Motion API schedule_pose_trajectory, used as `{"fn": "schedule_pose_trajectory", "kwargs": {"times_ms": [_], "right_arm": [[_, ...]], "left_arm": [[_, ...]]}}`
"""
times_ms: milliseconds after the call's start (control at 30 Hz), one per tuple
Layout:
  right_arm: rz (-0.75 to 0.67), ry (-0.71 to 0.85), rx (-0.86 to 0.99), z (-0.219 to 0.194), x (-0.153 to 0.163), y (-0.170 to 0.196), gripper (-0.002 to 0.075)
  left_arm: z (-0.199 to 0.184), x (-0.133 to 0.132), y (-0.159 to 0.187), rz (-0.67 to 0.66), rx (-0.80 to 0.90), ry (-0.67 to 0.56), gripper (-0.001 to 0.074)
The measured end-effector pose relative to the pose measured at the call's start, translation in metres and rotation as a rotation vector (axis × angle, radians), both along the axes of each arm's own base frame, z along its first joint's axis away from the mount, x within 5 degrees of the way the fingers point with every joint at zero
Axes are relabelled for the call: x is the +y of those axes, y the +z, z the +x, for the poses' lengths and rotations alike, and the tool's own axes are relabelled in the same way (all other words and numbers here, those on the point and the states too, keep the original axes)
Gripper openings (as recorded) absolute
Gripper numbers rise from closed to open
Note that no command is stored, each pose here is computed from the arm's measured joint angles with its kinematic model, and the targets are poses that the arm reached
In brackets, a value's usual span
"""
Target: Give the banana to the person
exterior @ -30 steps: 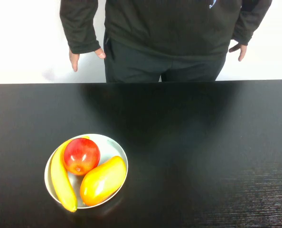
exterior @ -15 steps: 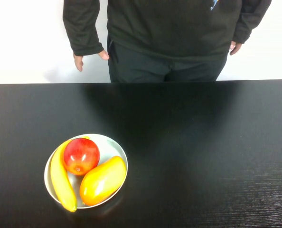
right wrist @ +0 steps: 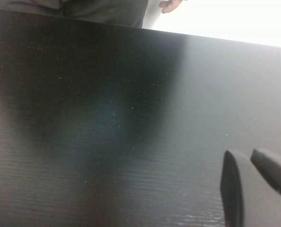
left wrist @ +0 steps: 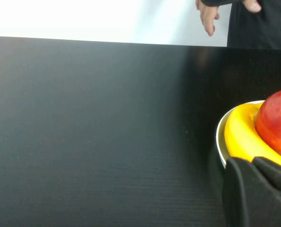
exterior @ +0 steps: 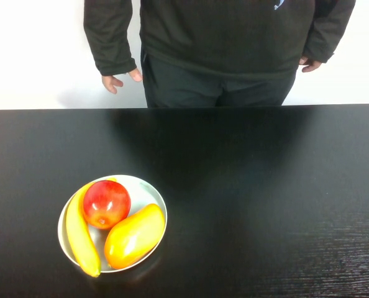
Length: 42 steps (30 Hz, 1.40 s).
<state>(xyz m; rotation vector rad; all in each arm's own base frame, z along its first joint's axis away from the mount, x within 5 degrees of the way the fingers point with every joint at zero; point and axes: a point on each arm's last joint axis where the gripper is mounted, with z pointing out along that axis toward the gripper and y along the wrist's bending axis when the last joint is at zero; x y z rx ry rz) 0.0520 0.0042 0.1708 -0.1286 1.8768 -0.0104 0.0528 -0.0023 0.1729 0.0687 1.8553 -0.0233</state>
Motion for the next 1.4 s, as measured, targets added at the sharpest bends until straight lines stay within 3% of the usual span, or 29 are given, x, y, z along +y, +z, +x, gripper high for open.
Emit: {"fn": "schedule_pose_trajectory", "kwargs": {"times_ms": [333, 400, 600, 900, 1067, 1167, 1400], "right_arm": [[0.000, 0.000, 0.000, 0.000, 0.000, 0.000, -0.0011], [0.000, 0.000, 0.000, 0.000, 0.000, 0.000, -0.0011], [0.000, 0.000, 0.000, 0.000, 0.000, 0.000, -0.0011], [0.000, 0.000, 0.000, 0.000, 0.000, 0.000, -0.0011], [0.000, 0.000, 0.000, 0.000, 0.000, 0.000, -0.0011], [0.000, 0.000, 0.000, 0.000, 0.000, 0.000, -0.0011], [0.000, 0.000, 0.000, 0.000, 0.000, 0.000, -0.0011]], "left_arm": [[0.000, 0.000, 0.001, -0.016, -0.011, 0.001, -0.0004], [0.001, -0.002, 0.003, -0.080, -0.025, 0.005, -0.0004], [0.003, -0.005, 0.015, -0.430, -0.134, 0.034, -0.0004], [0.004, -0.003, 0.026, -0.494, -0.247, 0.038, -0.0004], [0.003, -0.006, 0.027, -0.506, -0.135, 0.039, -0.0004], [0.005, -0.008, 0.051, -0.502, -0.042, 0.033, -0.0004], [0.034, -0.018, 0.106, -0.281, 0.378, -0.041, -0.0004]]}}
